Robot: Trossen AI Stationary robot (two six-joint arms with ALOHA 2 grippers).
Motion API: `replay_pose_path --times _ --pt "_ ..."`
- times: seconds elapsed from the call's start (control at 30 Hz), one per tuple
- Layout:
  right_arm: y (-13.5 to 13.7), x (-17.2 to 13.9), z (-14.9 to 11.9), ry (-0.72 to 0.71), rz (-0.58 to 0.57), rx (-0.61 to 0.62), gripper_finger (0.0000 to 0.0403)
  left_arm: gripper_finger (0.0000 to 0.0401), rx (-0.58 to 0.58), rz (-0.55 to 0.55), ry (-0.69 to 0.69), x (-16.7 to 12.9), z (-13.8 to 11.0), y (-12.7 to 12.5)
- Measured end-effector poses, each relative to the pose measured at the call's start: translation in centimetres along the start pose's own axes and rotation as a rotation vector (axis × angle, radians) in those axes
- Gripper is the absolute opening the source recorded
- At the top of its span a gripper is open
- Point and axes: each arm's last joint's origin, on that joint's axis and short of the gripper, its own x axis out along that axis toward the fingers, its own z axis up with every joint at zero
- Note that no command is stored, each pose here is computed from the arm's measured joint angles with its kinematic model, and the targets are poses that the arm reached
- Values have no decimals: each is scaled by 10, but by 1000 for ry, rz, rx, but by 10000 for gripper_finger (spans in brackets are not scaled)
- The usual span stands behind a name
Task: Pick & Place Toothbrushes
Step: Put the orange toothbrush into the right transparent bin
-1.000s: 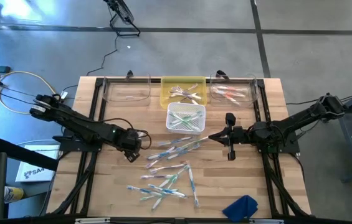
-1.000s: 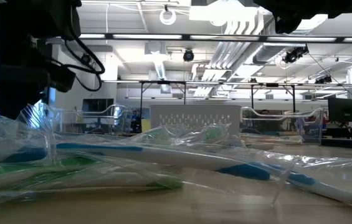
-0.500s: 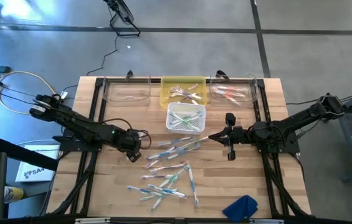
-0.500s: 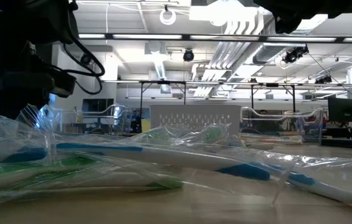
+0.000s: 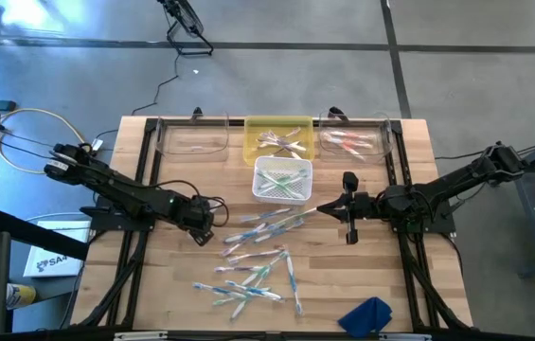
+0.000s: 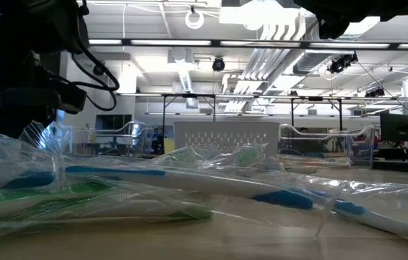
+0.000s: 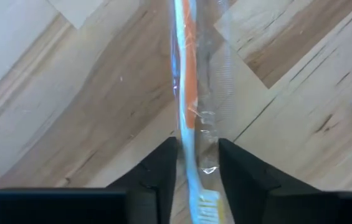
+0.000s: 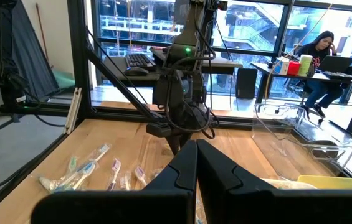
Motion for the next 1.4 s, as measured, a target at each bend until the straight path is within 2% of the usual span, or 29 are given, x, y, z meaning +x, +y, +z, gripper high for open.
replay_pose_path --times 0.23,0.53,1.0,1.4 --pt "0 0 0 0 1 0 2 54 4 11 4 0 -1 1" --pt "0 0 0 1 1 0 2 8 28 -1 9 0 0 0" --pt "0 0 -5 45 3 -14 2 8 61 -73 89 0 -2 -3" --pt "0 0 -5 53 4 -17 2 8 62 -92 122 0 -3 -3"
